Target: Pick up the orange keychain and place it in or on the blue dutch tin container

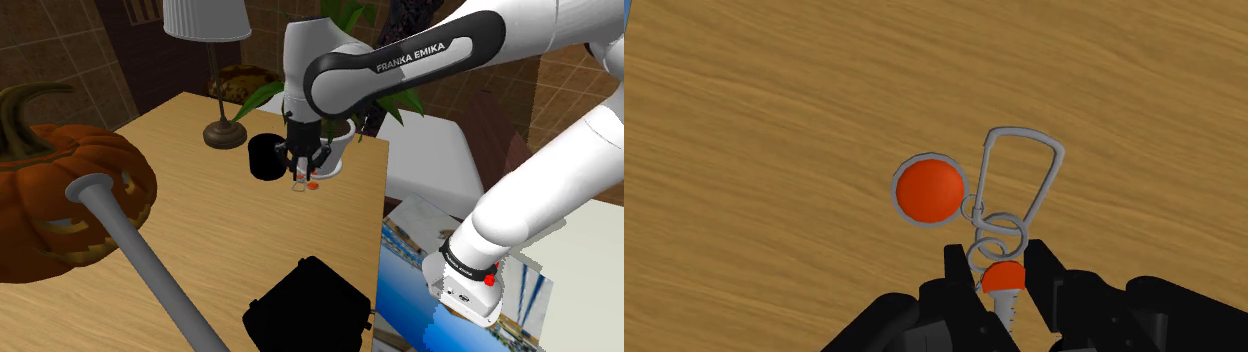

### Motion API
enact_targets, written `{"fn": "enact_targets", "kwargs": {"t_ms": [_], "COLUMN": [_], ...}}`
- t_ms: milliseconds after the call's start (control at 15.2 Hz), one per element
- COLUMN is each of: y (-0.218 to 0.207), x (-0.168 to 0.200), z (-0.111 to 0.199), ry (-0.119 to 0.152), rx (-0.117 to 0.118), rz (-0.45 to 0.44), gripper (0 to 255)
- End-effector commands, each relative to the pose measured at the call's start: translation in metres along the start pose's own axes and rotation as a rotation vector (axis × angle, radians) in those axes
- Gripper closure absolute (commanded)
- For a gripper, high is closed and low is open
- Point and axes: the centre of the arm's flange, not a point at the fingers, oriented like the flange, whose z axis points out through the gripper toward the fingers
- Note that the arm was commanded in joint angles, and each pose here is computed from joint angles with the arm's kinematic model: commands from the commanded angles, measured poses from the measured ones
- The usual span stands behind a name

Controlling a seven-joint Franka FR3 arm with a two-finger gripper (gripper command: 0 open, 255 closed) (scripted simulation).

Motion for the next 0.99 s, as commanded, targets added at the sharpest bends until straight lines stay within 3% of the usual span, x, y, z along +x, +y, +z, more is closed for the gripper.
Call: {"fn": "enact_targets", "kwargs": {"t_ms": [0,924], "y": [0.002,0.005], "x": [-0.001,-0.006], "z": [-0.010,-0.083], "ry": [0.000,0.000], "rx": [0.000,0.000], "rz": [0.000,0.000], "gripper": [255,255]}}
